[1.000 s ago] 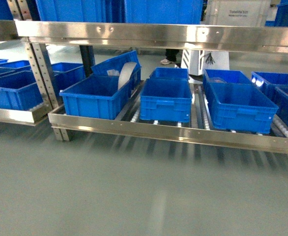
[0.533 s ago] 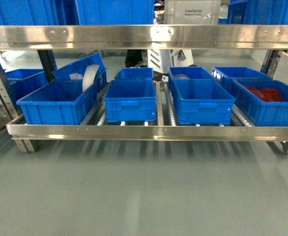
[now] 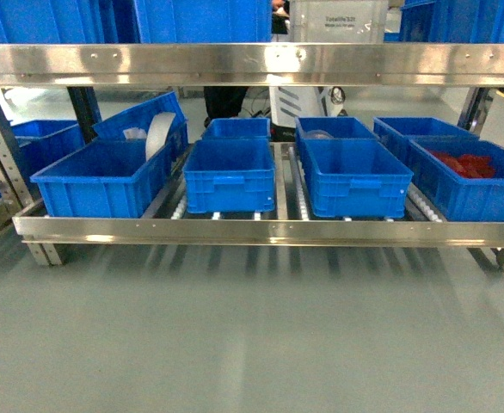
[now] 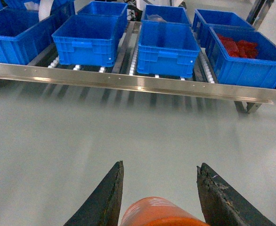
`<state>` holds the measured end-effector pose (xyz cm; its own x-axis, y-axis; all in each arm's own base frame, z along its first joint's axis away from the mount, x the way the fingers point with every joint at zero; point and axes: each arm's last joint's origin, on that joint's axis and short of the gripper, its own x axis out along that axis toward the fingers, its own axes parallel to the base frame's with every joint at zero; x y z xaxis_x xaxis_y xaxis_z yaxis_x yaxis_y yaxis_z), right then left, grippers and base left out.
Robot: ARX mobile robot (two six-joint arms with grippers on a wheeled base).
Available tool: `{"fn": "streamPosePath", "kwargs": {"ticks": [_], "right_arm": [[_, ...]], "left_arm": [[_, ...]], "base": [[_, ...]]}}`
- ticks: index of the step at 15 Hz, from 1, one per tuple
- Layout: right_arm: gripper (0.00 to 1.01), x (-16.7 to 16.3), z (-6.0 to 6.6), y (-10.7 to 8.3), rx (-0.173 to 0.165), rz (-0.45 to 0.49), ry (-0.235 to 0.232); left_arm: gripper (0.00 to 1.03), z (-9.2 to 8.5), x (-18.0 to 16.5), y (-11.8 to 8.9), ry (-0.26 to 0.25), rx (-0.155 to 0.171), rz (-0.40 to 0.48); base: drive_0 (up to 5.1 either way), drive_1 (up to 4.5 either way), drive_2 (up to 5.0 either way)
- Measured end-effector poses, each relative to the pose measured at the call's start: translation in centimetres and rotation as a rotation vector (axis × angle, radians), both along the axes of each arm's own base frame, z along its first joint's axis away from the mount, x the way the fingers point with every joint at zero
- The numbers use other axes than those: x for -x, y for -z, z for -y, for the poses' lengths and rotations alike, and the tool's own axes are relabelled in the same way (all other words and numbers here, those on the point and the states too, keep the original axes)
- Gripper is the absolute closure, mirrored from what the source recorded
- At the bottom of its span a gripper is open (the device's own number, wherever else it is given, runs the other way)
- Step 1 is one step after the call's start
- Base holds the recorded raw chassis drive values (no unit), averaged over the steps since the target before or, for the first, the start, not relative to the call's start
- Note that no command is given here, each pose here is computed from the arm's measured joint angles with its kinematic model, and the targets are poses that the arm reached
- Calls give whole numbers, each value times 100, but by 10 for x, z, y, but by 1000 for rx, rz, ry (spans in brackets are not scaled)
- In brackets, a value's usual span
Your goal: Sort blue parts and orange caps into right shelf containers
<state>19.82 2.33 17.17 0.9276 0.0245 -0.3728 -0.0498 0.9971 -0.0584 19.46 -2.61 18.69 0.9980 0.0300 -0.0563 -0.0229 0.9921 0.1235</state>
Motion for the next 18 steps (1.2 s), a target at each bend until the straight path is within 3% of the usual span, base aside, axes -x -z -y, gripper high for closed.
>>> {"fn": "streamPosePath", "kwargs": {"ticks": [18], "right_arm": [[59, 0, 0, 0, 0, 0, 0]], "left_arm": [[59, 0, 0, 0, 0, 0, 2]], "base": [[0, 0, 0]]}}
